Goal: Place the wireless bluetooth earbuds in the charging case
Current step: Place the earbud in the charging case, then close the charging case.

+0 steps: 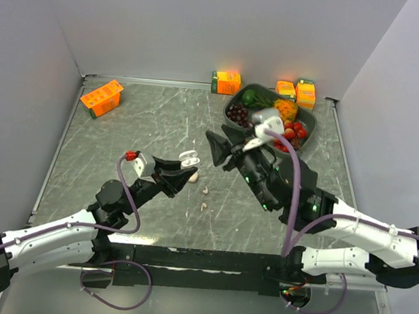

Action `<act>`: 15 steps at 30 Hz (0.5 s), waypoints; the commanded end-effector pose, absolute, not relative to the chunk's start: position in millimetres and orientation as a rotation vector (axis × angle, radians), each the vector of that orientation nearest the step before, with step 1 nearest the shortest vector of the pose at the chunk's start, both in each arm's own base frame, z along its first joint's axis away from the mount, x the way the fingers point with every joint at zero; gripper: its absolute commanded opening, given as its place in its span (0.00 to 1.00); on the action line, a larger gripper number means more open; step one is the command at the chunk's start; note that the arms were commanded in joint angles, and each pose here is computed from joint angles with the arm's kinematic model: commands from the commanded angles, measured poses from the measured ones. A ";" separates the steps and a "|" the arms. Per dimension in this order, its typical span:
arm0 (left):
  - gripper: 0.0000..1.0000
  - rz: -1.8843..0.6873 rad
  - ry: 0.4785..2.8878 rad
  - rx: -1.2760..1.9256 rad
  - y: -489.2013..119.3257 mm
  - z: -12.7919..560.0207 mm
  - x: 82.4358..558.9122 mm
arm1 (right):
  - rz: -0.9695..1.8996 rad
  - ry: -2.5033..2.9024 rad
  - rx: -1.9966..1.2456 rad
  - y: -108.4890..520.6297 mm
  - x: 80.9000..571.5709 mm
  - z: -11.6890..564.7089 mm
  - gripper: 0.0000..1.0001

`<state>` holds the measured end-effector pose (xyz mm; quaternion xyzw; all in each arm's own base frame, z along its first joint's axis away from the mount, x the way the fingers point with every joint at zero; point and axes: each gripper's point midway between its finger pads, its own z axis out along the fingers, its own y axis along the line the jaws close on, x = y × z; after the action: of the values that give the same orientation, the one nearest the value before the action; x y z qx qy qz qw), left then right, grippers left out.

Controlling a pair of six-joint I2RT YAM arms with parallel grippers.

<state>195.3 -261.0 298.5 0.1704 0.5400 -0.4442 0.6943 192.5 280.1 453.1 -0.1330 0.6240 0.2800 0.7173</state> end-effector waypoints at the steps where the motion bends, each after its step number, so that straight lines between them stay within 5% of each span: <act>1: 0.01 -0.976 1.191 0.515 -269.1 307.3 184.6 | 0.511 1.619 -0.581 294.2 195.9 403.6 0.53; 15: 0.01 -0.893 1.178 0.671 -268.3 303.9 176.3 | 0.539 1.935 -0.753 332.3 210.9 341.1 0.50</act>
<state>180.5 -269.0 272.1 0.2883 0.5618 -0.3978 0.6656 217.4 331.7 332.7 -0.3070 0.7854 0.2014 0.4983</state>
